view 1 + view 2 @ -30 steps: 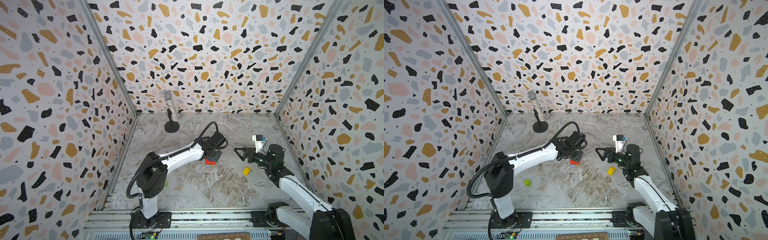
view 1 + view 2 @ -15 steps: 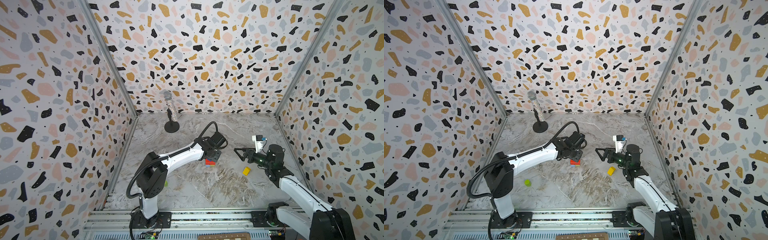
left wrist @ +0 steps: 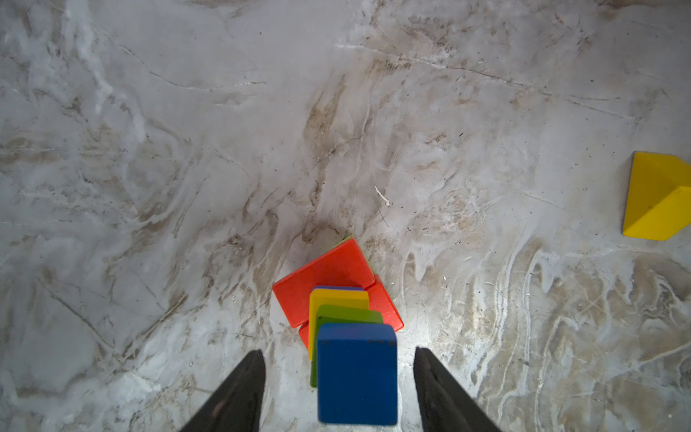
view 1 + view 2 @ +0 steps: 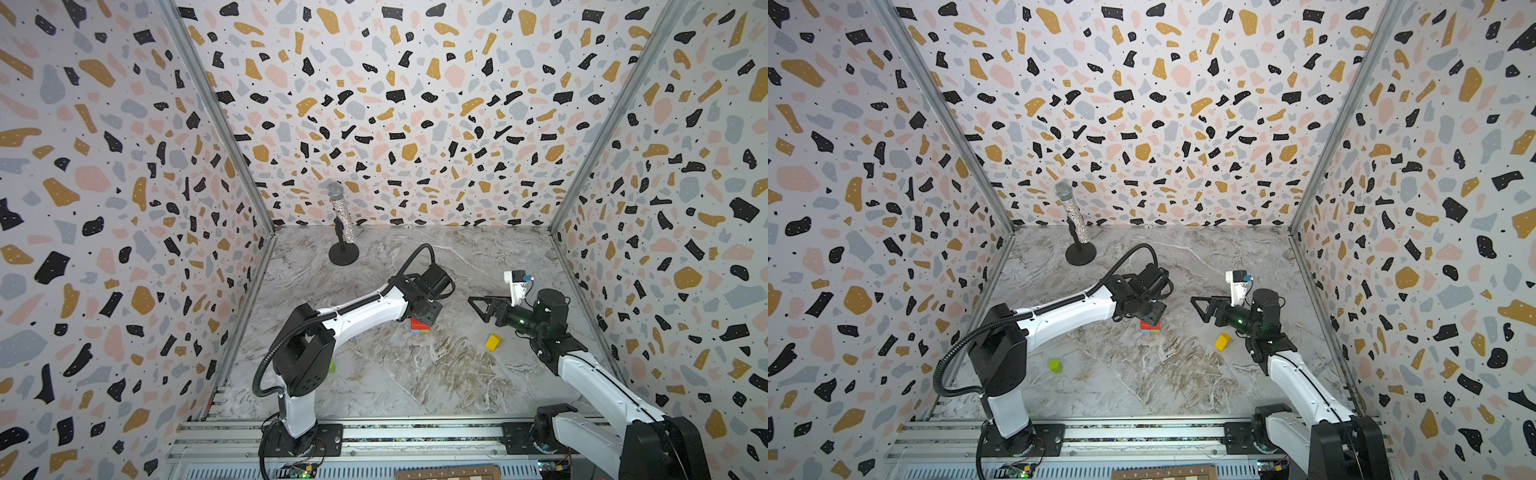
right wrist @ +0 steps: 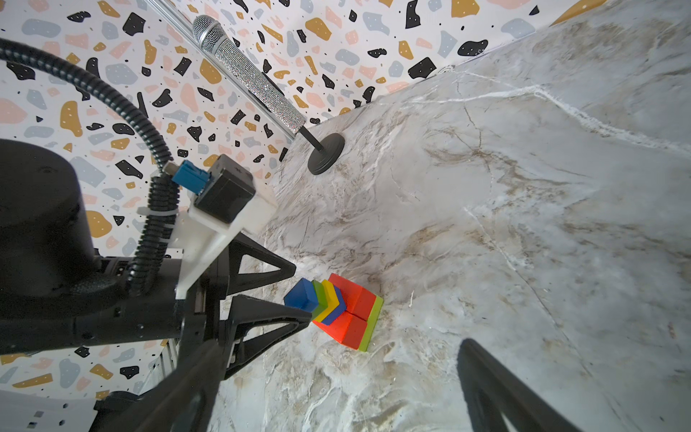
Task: Build the wood block tower
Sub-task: 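Lower the blue cube onto the green cube with the left gripper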
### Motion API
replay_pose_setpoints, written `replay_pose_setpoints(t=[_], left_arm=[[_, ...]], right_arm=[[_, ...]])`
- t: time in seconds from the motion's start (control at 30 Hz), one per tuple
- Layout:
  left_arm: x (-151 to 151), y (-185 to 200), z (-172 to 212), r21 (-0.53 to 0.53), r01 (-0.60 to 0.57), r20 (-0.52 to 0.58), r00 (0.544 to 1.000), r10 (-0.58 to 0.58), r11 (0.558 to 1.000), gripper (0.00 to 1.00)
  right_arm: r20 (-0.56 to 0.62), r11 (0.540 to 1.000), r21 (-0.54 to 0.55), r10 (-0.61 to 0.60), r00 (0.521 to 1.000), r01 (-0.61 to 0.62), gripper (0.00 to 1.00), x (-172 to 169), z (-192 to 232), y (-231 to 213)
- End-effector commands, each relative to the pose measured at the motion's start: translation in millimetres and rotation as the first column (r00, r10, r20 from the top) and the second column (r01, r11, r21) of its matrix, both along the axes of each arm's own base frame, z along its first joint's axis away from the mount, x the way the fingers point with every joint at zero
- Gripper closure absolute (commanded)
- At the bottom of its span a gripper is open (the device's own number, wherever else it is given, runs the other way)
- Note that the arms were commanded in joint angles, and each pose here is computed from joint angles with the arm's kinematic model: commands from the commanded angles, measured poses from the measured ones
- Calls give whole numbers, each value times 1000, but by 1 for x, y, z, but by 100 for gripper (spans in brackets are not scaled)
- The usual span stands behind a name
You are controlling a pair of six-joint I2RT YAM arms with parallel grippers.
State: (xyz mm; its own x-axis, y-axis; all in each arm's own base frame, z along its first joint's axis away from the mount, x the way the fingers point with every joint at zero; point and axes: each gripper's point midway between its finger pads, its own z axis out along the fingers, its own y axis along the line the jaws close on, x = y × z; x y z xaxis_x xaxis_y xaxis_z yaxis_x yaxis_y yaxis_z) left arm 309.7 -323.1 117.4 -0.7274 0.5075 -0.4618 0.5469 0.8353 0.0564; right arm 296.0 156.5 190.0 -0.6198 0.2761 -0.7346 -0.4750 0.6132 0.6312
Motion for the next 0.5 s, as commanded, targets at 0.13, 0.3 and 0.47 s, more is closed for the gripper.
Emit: replay_pose_setpoints(t=[0.13, 0.3, 0.47], left_arm=[[3, -2, -6, 17, 0, -7, 1000, 0, 1000, 39], [7, -3, -7, 13, -5, -15, 1000, 5, 1000, 40], [9, -4, -10, 16, -8, -23, 1000, 8, 1000, 42]], right_arm=[[35, 1000, 12, 7, 999, -8, 1, -1, 9, 0], [42, 1000, 9, 3, 999, -3, 1, -1, 10, -1], [40, 1000, 10, 5, 999, -5, 1, -1, 10, 0]])
